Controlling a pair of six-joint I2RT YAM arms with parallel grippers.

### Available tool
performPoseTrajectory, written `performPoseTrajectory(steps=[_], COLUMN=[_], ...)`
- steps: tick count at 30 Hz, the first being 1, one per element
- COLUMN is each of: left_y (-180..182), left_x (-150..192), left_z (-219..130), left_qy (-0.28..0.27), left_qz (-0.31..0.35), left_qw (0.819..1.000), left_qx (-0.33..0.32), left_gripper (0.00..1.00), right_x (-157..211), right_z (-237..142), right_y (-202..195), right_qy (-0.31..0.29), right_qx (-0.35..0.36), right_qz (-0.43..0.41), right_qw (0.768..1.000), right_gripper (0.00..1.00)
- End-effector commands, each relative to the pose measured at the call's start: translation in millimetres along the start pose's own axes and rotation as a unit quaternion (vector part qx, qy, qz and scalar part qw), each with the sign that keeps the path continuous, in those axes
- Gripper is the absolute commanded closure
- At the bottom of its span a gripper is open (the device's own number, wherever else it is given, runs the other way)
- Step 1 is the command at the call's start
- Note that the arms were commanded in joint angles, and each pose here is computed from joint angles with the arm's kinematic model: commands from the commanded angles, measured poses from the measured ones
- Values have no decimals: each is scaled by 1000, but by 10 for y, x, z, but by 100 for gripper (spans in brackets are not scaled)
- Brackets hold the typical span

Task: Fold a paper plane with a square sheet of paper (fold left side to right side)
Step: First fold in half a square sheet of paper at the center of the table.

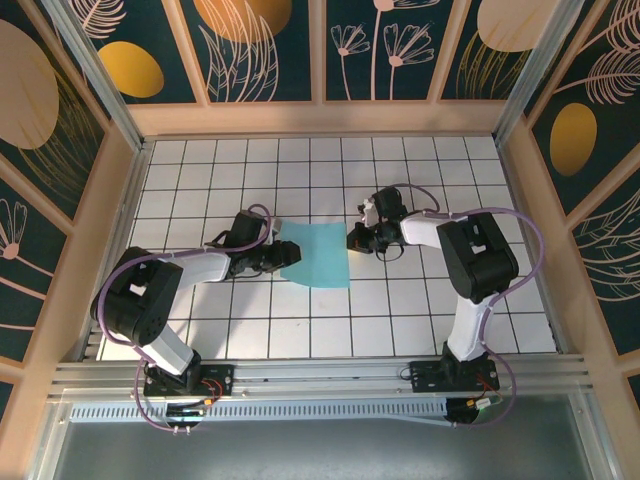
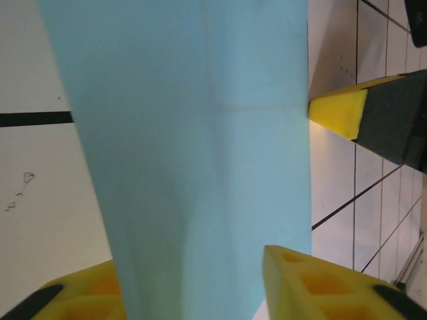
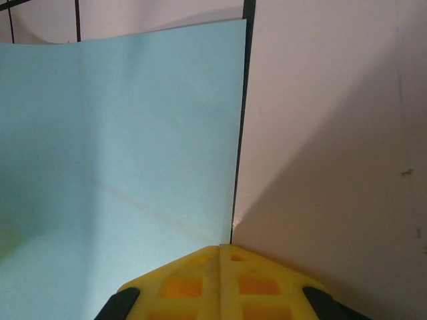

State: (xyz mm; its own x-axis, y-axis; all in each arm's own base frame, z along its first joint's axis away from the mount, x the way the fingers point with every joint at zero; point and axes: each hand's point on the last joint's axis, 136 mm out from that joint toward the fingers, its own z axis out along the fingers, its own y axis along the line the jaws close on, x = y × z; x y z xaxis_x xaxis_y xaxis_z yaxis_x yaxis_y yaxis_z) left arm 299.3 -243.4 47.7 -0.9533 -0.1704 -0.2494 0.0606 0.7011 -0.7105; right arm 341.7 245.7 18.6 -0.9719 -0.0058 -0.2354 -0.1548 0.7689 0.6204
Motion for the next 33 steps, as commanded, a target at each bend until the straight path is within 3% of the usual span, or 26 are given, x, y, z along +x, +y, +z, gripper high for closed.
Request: performPoseTrajectory(steps=[1,20,27,33], left_y=[-154,-697,-681,-632], left_x=[-90,-77,31,38], left_z=[-16,255,429,458], left_qy=[-5,23,43,40], left_qz=[12,61,59,58], left_qw=[1000,995,995,996], left_qx=[18,74,74,62], left_gripper=[53,36,35,41], right_x=[38,125,80,17], right_z=[57,72,35,-32], right_y=[-102,-209,-112,-17], right_qy=[7,6,-7,-22], right_qx=[29,44,24,9], right_qz=[-10,-9,-15,-20], right_qw=[1000,999,1000,1000], right_gripper=[100,100,100,100])
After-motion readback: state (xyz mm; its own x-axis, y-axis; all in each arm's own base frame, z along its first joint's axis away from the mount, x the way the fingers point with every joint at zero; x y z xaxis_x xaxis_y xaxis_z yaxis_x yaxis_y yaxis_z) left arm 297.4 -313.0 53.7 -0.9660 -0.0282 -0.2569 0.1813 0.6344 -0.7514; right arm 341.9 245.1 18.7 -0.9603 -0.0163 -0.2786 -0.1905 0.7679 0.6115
